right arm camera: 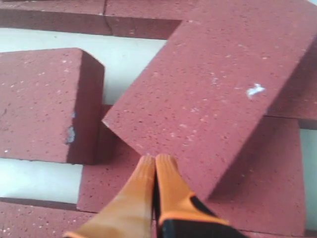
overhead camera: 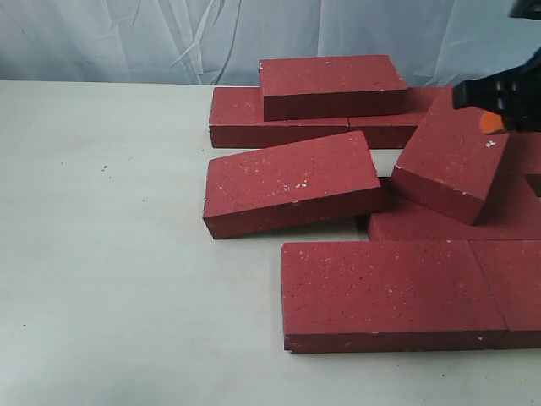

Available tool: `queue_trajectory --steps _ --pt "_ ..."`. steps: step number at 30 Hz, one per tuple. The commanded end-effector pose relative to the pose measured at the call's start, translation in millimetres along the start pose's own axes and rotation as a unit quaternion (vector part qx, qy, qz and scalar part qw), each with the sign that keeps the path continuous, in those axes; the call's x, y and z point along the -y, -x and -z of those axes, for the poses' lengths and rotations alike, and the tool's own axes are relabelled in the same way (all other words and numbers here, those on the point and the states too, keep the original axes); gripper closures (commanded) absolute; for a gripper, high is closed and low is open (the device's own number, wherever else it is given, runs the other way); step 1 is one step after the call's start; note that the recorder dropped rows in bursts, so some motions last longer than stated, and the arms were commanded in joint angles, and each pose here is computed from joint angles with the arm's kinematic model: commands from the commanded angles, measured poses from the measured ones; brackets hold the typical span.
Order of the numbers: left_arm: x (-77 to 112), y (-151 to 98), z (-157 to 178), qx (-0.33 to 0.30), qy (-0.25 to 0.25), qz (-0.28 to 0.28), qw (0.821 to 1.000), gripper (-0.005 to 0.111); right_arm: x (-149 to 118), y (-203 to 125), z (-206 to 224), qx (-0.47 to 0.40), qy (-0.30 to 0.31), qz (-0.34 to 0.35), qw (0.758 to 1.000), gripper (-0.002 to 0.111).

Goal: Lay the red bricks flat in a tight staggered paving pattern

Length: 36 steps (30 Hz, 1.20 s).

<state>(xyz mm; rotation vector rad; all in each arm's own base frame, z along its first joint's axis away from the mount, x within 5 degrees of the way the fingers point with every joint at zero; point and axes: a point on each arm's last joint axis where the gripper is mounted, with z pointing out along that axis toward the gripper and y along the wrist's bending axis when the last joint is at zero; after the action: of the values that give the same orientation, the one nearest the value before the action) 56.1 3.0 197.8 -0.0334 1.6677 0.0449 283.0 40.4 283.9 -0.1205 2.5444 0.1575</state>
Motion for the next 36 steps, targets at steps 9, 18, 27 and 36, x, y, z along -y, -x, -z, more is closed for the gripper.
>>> queue_trajectory --steps 9,18,27,36 --pt "0.4 -0.9 0.0 0.003 -0.004 0.000 1.000 0.107 -60.1 -8.1 -82.1 -0.087 0.042 0.090 0.991 0.109" --pt "0.4 -0.9 0.0 0.003 -0.004 0.000 1.000 0.107 -61.7 13.0 -90.5 0.032 0.042 0.086 0.995 0.109" --pt "0.4 -0.9 0.0 0.003 -0.004 0.000 1.000 0.107 -43.6 12.3 -121.7 0.033 0.022 0.070 0.997 0.109" --pt "0.4 -0.9 0.0 0.003 -0.004 0.000 1.000 0.107 -18.0 6.6 -134.9 -0.004 -0.004 0.047 0.999 0.109"
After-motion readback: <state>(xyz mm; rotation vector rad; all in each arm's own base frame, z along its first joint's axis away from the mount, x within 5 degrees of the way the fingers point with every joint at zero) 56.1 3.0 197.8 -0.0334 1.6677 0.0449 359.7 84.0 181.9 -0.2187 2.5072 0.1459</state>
